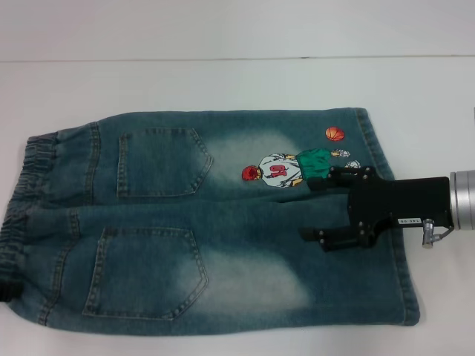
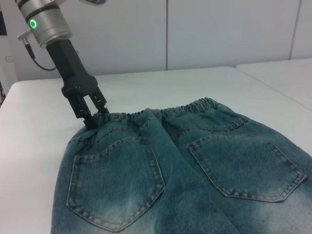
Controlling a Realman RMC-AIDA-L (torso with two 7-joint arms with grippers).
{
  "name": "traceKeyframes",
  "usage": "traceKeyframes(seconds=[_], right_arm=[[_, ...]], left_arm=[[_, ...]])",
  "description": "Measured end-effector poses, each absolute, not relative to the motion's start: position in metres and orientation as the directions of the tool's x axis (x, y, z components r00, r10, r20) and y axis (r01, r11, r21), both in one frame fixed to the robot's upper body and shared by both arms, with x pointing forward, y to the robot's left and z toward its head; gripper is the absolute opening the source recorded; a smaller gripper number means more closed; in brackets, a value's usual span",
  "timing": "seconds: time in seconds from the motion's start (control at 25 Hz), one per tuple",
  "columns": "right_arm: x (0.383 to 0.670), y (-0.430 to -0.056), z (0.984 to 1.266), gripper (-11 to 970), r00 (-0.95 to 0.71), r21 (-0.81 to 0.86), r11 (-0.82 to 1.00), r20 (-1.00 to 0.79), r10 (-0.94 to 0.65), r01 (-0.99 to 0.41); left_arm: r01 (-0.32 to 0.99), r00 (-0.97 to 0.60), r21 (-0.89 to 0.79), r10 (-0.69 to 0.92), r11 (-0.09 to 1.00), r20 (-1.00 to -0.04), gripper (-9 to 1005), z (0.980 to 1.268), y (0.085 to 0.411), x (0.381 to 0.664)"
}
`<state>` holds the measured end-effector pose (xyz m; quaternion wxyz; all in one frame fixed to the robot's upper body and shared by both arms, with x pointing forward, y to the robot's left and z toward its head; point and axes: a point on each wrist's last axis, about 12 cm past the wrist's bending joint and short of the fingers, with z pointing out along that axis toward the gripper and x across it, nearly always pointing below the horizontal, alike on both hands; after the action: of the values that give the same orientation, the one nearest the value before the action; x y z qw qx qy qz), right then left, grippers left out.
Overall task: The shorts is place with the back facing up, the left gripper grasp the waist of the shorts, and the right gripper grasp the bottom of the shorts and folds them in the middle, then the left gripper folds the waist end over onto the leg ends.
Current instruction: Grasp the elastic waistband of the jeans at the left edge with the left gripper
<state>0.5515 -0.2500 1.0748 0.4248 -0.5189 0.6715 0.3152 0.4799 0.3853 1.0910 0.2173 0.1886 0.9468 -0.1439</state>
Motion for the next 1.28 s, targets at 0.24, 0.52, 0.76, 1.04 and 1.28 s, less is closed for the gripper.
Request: traceKeyframes(seconds=[0.24,0.52,0.76,1.04,1.28], right_arm=[[0.552,-0.251,1.075,876,-0.105,-0.016,0.269,-0.897,-0.430,-0.963],[0.550,-0.254,1.073,874,-0.119,-0.006,0.281,-0.897,-0.426,-0.960],[0.547,-0.266,1.077,873,-0.198,0.056,0.346,-0.899,-0.391,-0.937],[0.542,-0.293,1.106,872,-0.374,0.172,0.417,-0.797,-0.474,-0.893],[0.543,-0.295,1.126,871,-0.504,0.268,0.447,-0.641,-0.578,-0.853]], left_arm=[[0.431,-0.840,-0.204,0.308,0.879,-0.447,747,1.093,0.381,0.483],[0.413,-0.848,-0.215,0.288,0.885,-0.444,509,1.096,0.380,0.485],[0.418,-0.842,-0.205,0.293,0.885,-0.453,481,1.098,0.378,0.487],[0.443,-0.829,-0.197,0.316,0.874,-0.462,417,1.099,0.373,0.491],[0.463,-0.825,-0.206,0.334,0.862,-0.455,223,1.098,0.368,0.493]])
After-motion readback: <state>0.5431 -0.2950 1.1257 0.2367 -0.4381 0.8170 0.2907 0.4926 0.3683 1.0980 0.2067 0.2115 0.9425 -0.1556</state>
